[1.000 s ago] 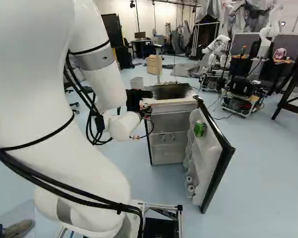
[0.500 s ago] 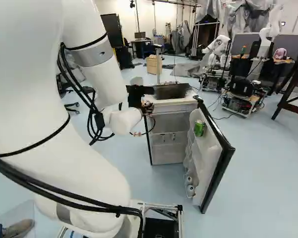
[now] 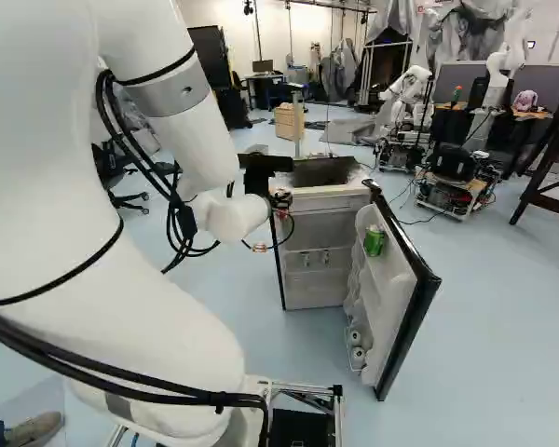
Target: Grab a drink from the fridge
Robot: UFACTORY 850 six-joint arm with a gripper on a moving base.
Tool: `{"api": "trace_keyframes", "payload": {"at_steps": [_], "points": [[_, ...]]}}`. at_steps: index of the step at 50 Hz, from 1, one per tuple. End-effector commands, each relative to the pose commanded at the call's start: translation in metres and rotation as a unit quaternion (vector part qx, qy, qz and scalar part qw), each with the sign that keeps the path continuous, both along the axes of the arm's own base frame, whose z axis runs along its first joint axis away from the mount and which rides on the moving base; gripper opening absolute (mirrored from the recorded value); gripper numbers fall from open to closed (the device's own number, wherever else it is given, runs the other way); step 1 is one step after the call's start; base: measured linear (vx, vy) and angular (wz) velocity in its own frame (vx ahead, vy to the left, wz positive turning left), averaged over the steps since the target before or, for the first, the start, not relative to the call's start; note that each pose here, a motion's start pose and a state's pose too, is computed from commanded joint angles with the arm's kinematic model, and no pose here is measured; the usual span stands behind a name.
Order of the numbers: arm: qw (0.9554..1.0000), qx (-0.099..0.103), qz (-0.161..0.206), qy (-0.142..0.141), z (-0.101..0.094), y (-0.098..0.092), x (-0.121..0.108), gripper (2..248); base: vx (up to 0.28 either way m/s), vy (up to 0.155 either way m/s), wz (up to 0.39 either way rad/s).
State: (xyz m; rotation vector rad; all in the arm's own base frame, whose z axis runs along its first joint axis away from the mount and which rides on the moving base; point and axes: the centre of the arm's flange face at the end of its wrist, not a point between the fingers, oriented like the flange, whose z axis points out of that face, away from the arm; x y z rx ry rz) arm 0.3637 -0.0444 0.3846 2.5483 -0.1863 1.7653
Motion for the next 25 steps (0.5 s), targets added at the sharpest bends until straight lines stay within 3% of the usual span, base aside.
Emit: {"api": "trace_keyframes", "payload": {"at_steps": [25], "points": [[0.9994, 0.003, -0.01, 0.032, 0.015, -0.009, 0.013, 91, 0.0, 0.0, 0.0]]}}
